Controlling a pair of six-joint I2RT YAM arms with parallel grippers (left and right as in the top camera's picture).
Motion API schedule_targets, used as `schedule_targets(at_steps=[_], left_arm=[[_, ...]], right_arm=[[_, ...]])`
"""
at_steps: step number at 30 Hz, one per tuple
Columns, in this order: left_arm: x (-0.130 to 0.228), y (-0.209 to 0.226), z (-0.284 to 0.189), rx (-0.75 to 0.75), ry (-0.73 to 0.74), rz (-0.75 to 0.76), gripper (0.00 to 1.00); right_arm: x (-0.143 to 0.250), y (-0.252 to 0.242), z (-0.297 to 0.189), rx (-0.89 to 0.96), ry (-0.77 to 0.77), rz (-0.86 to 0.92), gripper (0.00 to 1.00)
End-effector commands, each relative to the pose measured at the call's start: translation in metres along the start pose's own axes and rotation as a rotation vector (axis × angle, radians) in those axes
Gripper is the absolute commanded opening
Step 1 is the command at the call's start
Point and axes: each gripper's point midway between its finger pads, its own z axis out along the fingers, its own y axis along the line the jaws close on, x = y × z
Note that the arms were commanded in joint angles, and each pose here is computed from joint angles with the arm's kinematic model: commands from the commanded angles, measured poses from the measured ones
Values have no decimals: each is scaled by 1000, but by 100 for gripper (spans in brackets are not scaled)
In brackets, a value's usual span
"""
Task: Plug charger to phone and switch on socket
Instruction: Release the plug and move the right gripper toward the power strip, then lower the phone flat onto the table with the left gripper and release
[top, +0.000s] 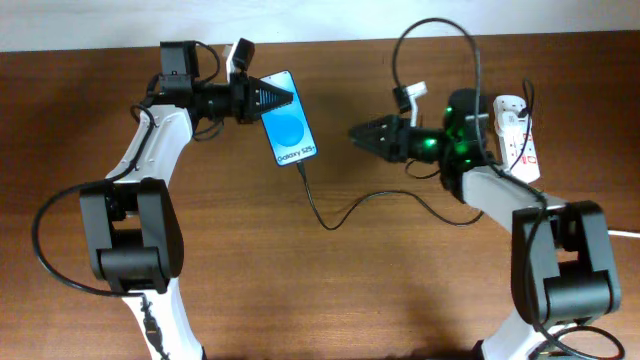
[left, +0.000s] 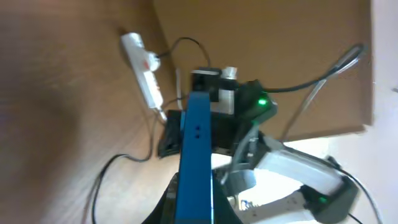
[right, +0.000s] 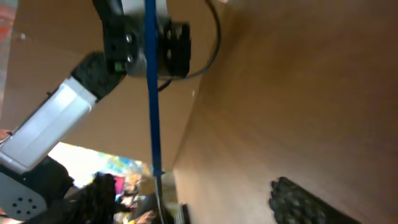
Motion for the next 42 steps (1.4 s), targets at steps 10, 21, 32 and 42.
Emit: schedule_targets(at_steps=[10,21,32,42], left_arm=[[34,99,-21,-497,-26,-88,0],[35,132,-42,-710,-34,-80,0],[44,177,-41,-732,-18,-112,1],[48,190,-46,-785,-13,-125,43]], right_arm=[[18,-68,-31,599,70,12,99],[21,-57,-29,894,153,-69,98],[23,-58,-30,904,159,-64,99],[24,-59,-32,917,161,-61,99]])
